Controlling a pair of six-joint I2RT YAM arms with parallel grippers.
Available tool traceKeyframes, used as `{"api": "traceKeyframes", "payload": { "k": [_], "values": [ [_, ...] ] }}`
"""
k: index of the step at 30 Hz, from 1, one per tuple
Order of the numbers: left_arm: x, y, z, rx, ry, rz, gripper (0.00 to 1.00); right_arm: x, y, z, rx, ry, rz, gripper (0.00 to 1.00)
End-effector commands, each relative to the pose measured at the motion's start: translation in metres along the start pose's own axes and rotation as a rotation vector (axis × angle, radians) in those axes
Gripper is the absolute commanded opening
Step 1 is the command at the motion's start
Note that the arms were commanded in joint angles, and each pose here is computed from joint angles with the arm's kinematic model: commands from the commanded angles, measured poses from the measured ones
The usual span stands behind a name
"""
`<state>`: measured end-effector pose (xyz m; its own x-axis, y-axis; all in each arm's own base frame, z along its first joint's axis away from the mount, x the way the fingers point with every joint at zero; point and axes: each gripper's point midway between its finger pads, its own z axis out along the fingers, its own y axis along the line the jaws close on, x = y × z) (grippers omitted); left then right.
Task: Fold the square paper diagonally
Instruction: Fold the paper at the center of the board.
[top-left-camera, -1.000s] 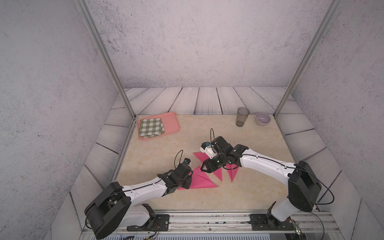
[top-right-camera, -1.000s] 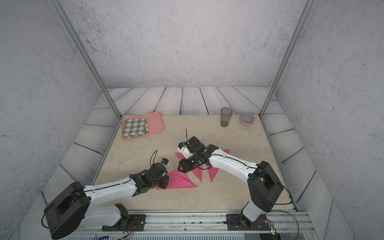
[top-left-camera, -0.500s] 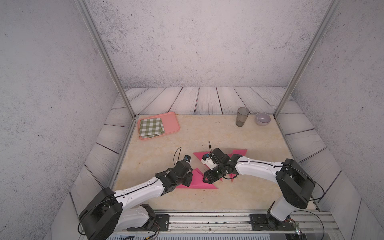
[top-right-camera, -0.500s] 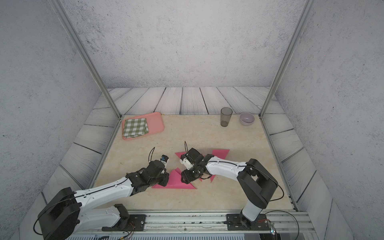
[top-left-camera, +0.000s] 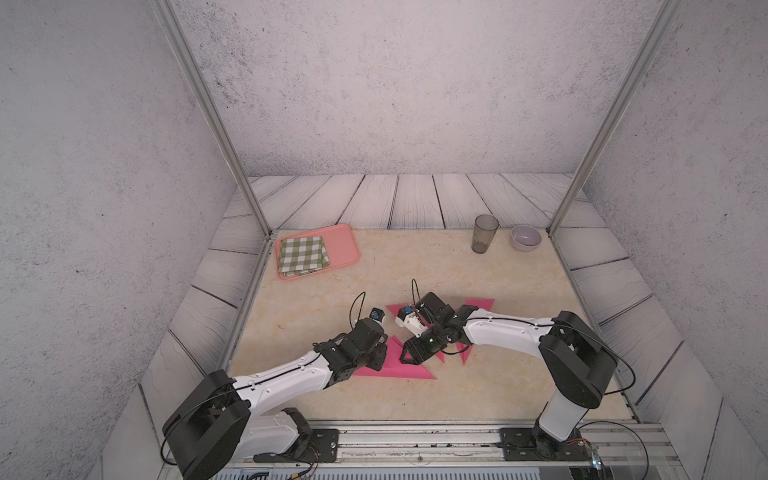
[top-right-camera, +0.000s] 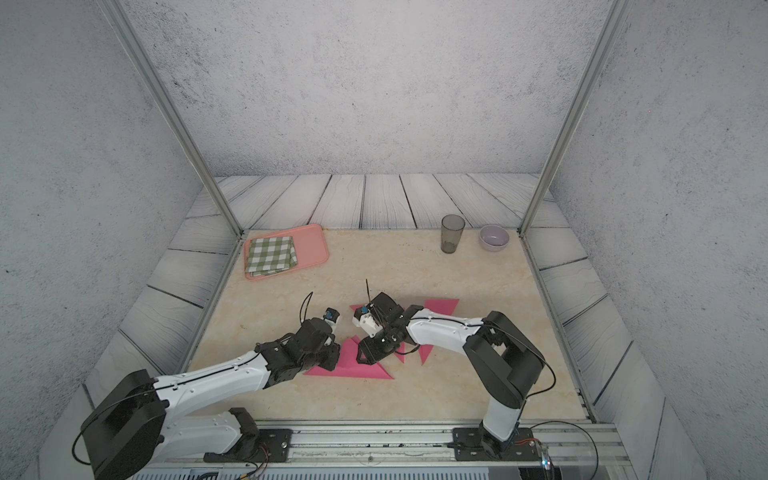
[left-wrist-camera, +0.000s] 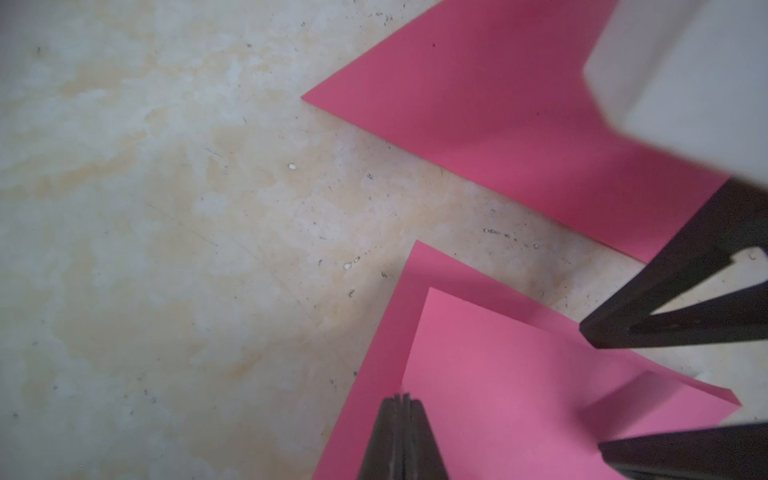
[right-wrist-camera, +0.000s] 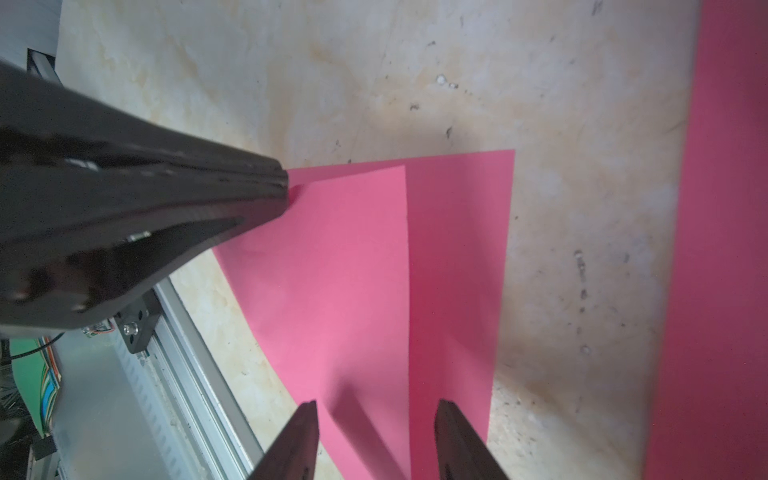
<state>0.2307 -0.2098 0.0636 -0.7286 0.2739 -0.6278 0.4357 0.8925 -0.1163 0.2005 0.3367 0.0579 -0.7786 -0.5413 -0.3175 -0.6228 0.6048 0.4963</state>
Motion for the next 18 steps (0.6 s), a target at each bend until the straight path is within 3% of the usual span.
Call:
{"api": "traceKeyframes", "payload": {
  "k": [1, 7, 11, 15, 18],
  "values": [
    [-0.014, 0.000, -0.004, -0.008, -0.038, 0.006, 0.00, -0.003, -0.005, 0.001, 0.004, 0.010, 0.007, 0.45],
    [-0.011, 0.003, 0.002, -0.029, -0.030, 0.008, 0.00, -0.012, -0.018, -0.015, 0.123, -0.041, 0.003, 0.45],
    [-0.010, 0.003, 0.009, -0.038, -0.019, 0.005, 0.00, -0.023, -0.009, -0.041, 0.143, -0.112, -0.026, 0.53],
    [-0.010, 0.005, 0.014, -0.052, -0.013, 0.004, 0.00, -0.030, 0.003, -0.066, 0.142, -0.174, -0.029, 0.49],
    [-0.011, 0.006, 0.017, -0.062, -0.016, 0.007, 0.00, -0.030, 0.018, -0.067, 0.057, -0.196, -0.007, 0.44]
  ]
}}
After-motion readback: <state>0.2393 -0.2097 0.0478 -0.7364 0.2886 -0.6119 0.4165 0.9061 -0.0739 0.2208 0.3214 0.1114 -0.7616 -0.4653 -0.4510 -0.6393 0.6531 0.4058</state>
